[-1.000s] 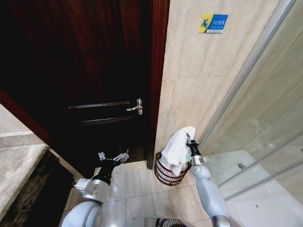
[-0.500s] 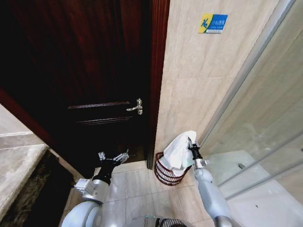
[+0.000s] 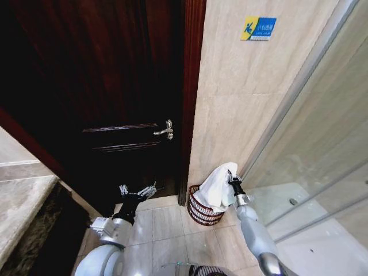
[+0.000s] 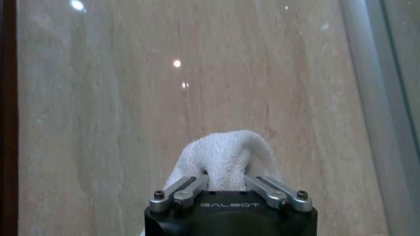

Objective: Discard the used towel into the hamper.

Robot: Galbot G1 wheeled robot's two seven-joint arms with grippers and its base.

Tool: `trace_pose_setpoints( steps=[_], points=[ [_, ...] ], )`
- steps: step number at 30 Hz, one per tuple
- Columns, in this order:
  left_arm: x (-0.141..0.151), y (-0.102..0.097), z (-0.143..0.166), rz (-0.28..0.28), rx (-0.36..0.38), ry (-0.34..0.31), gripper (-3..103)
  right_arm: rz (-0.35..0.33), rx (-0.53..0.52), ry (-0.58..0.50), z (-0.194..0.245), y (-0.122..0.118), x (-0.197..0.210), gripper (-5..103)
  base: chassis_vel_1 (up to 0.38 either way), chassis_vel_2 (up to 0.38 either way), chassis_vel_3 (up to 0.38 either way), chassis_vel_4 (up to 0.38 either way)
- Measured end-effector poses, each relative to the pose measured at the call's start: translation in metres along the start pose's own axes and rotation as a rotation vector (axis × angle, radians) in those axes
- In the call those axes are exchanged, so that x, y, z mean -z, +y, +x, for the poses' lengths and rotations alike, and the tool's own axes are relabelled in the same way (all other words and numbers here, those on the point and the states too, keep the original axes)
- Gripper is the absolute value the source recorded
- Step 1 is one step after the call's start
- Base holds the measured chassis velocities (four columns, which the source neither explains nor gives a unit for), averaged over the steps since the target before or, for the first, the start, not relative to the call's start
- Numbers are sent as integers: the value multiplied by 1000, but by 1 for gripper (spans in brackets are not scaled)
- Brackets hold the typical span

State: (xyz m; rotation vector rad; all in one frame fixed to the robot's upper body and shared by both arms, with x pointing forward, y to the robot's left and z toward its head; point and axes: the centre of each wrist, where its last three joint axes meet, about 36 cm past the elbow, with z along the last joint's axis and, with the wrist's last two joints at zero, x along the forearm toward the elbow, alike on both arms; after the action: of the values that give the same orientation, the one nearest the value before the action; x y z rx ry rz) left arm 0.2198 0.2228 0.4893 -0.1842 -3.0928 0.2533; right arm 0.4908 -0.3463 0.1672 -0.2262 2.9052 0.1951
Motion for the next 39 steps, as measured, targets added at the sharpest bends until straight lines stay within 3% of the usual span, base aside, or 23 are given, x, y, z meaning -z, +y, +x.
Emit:
trace_pose_setpoints(
  steps=[5, 13, 22, 39],
  points=[
    [0, 0, 0, 0, 0, 0, 100, -6, -1, 18, -10, 2, -5, 8, 0, 0, 0, 0],
    [0, 0, 0, 0, 0, 0, 100, -75, -27, 99, -9, 21, -21, 8, 0, 0, 0, 0],
    [0, 0, 0, 0, 0, 0, 100, -67, -60, 207, 3, 15, -28, 8, 0, 0, 0, 0],
    [0, 0, 0, 0, 0, 0, 100, -81, -50, 248, 22, 18, -31, 8, -6, 8, 9, -9]
  ],
)
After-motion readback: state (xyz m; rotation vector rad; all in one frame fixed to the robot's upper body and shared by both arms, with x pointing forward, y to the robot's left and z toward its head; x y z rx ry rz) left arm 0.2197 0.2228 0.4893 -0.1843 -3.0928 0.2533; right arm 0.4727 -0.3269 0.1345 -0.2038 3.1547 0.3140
